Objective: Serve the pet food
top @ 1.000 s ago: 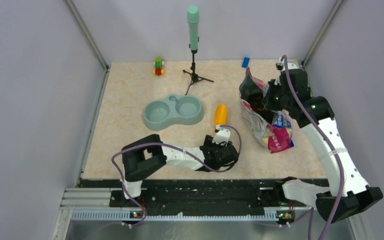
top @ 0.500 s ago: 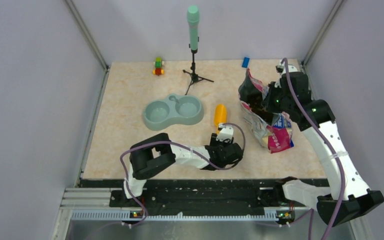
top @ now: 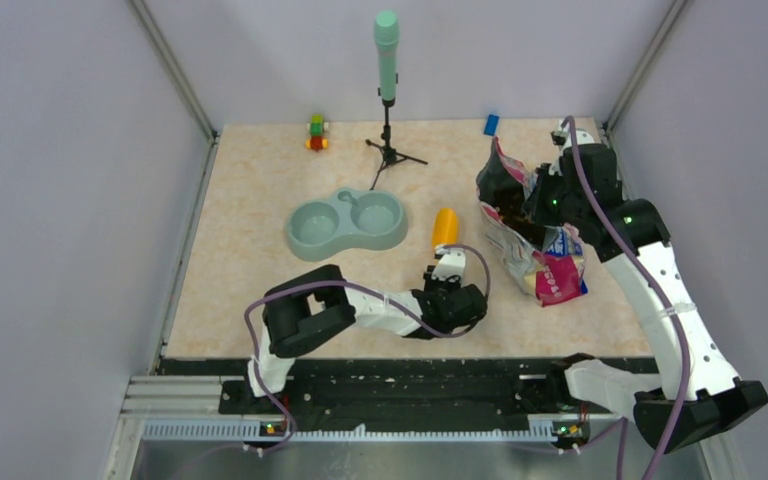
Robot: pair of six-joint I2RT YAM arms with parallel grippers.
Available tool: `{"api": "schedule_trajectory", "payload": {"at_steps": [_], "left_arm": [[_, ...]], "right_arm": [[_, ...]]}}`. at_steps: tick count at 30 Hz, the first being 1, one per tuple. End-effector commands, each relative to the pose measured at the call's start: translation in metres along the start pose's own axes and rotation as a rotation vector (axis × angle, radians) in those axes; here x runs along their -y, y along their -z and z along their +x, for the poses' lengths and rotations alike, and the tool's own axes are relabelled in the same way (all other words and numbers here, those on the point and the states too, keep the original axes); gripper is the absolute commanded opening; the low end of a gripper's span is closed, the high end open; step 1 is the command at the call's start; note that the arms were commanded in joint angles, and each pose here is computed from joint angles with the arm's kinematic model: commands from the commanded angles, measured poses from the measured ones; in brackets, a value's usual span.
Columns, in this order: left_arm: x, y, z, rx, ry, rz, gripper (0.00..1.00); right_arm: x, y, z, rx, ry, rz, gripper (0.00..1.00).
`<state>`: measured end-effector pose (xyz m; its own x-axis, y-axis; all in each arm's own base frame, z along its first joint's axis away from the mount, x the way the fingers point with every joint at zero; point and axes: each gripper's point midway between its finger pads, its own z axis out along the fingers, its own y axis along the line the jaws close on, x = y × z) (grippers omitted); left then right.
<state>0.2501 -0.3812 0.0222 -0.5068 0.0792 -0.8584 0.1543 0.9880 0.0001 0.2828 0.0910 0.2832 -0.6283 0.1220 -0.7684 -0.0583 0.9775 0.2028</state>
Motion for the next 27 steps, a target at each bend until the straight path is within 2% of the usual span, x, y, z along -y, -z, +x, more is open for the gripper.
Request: {"api": "schedule_trajectory", "payload": {"at_steps": [1,2,3,4,11,13,17,20,23,27], "left_arm": [[-0.024,-0.010,0.021,-0.050,-0.051,-0.075,0.25],[-0.026,-0.010,0.019,-0.048,-0.047,-0.081,0.17],[-0.030,-0.008,0.016,-0.048,-0.051,-0.095,0.05],[-0.035,-0.004,0.012,-0.045,-0.055,-0.107,0.00],[-0.094,0.057,-0.026,-0.102,-0.087,-0.196,0.00],[-0.106,0.081,-0.040,-0.130,-0.105,-0.148,0.00],[-0.107,0.123,-0.055,-0.203,-0.151,0.059,0.00],[-0.110,0.146,-0.072,-0.179,-0.123,0.189,0.00],[-0.117,0.158,-0.085,-0.124,-0.110,0.245,0.00],[-0.118,0.177,-0.099,-0.126,-0.146,0.313,0.00]], "right_arm": [[-0.010,0.003,0.006,-0.024,0.010,-0.050,0.00],[-0.009,0.003,0.006,-0.025,0.008,-0.048,0.00],[-0.009,0.003,0.006,-0.026,0.010,-0.047,0.00],[-0.009,0.003,0.005,-0.027,0.009,-0.045,0.00],[-0.012,0.015,-0.013,0.012,-0.001,-0.044,0.00],[-0.015,0.020,-0.019,0.026,-0.008,-0.056,0.00],[-0.019,0.025,-0.024,0.034,-0.016,-0.070,0.00],[-0.018,0.022,-0.020,0.023,-0.018,-0.069,0.00],[-0.019,0.017,-0.015,0.007,-0.024,-0.074,0.00],[-0.020,0.011,-0.012,-0.016,-0.022,-0.077,0.00]]}}
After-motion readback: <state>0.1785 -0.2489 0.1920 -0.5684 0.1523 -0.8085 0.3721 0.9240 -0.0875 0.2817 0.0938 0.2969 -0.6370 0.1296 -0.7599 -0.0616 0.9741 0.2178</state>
